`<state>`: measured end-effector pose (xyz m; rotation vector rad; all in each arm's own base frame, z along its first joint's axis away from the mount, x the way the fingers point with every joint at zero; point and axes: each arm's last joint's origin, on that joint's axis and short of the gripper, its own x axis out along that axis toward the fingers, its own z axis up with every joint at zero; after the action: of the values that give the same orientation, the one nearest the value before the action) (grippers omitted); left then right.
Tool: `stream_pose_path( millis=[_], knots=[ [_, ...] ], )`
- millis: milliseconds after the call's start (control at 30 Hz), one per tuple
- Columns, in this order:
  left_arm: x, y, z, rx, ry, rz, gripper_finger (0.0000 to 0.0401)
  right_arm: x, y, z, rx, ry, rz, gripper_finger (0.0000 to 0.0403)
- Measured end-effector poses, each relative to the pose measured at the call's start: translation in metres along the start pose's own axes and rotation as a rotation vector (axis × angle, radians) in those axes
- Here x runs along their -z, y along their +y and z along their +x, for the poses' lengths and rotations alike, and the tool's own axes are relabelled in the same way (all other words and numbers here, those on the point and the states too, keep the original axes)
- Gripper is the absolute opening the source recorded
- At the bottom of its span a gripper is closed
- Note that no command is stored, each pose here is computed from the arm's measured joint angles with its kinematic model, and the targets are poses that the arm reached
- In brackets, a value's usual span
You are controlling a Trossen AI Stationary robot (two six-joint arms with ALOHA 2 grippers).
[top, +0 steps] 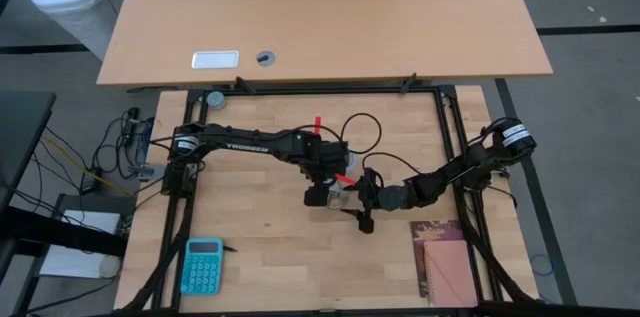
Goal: Screw lightbulb
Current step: Insert the white lightbulb into the lamp socket
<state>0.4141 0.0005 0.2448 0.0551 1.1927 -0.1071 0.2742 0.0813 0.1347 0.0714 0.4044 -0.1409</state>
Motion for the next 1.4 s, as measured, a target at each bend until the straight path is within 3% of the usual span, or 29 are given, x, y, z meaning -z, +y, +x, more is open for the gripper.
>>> stream_pose_path(
  millis=[233, 567, 867, 1400],
  knots=[
    [0.001, 0.000, 0.000, -0.001, 0.011, 0.000, 0.0276, -0.009, -0.009, 0.005, -0.016, -0.058, 0.004, 0.0307],
    [0.002, -0.001, 0.000, -0.010, 0.026, 0.028, 0.0276, 0.000, -0.001, 0.001, 0.003, 0.003, 0.026, 0.0307],
    [0.001, -0.005, 0.000, -0.019, 0.022, 0.088, 0.0293, 0.024, -0.001, 0.021, -0.009, 0.036, 0.065, 0.0307],
    [0.000, -0.011, 0.001, -0.018, 0.014, 0.127, 0.0293, 0.027, 0.001, 0.045, 0.013, 0.031, 0.083, 0.0307]
  ],
)
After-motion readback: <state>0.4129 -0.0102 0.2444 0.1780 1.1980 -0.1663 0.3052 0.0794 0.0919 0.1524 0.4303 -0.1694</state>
